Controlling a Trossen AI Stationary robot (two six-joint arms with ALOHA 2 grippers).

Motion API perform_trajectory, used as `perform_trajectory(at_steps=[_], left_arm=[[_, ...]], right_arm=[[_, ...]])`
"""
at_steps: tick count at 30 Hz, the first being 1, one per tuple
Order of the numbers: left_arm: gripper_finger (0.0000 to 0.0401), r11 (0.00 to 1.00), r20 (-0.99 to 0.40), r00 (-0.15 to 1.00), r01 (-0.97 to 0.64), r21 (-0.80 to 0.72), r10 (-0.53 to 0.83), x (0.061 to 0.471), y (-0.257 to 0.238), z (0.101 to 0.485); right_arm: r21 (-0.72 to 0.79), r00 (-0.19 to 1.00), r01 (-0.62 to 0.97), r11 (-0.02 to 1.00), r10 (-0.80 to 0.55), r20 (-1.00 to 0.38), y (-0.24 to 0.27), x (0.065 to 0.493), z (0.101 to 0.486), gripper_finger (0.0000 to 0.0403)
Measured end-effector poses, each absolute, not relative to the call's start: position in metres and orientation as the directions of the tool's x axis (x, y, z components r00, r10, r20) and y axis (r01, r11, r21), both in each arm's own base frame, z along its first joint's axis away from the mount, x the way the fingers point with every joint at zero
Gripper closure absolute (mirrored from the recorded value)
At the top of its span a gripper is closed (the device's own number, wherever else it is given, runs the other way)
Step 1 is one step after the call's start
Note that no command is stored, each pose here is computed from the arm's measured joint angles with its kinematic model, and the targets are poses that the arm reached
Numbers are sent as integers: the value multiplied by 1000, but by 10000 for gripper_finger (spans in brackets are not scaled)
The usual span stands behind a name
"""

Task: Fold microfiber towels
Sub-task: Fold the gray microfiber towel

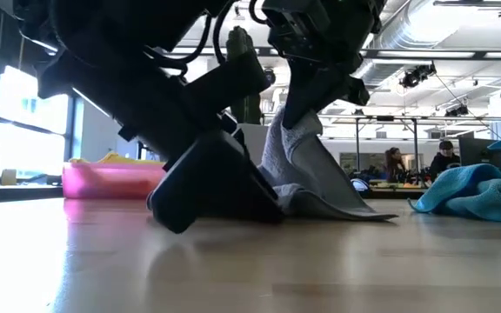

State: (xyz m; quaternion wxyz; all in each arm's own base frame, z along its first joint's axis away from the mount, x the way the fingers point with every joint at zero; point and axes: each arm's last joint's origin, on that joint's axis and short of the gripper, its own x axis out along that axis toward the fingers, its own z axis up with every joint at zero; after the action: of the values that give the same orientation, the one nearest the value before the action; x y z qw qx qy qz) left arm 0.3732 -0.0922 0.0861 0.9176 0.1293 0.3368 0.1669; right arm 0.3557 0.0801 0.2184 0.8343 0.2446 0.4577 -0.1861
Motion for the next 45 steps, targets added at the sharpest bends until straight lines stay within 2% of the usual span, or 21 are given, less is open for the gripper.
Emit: perform_trajectory(at_steps=[4, 11, 13, 20, 23, 28, 33, 36, 38, 40, 45], left_arm=[[247, 921, -583, 723, -206, 329, 370, 373, -95, 86], [374, 911, -576, 723, -190, 366, 382, 366, -112, 85], [394, 915, -577, 725, -194, 353, 376, 364, -116, 86], [398, 944, -578, 749, -207, 259, 323, 351, -134, 118], [399, 951, -593, 745, -210, 225, 305, 341, -139, 134], [400, 969, -626, 742, -222, 110, 241, 330, -146, 152], [401, 963, -623, 748, -267, 33, 229, 324, -145, 167], [401, 970, -621, 762, -242, -13, 182, 321, -145, 178], [401, 973, -609, 779, -225, -47, 151, 319, -145, 187], [401, 973, -592, 794, -221, -65, 141, 316, -143, 199], [401, 971, -543, 831, -215, -109, 123, 304, -137, 229]], right_arm=[[215, 498, 520, 827, -89, -862, 80, 354, 218, 403], [175, 488, 474, 863, -92, -868, 80, 353, 217, 403], [149, 480, 441, 885, -92, -872, 82, 352, 217, 403], [29, 423, 249, 968, -82, -902, 100, 341, 214, 401], [26, 413, 111, 993, -23, -910, 114, 336, 214, 385], [13, 404, -21, 1000, 21, -914, 132, 329, 213, 310], [-42, 363, -111, 993, 2, -932, 144, 319, 212, 229], [-78, 286, -133, 988, -37, -958, 145, 309, 210, 205], [-96, 274, -128, 987, -58, -960, 146, 306, 210, 200], [-107, 337, -123, 987, -59, -940, 150, 310, 211, 199], [-145, 603, -141, 979, -32, -797, 168, 329, 223, 199]])
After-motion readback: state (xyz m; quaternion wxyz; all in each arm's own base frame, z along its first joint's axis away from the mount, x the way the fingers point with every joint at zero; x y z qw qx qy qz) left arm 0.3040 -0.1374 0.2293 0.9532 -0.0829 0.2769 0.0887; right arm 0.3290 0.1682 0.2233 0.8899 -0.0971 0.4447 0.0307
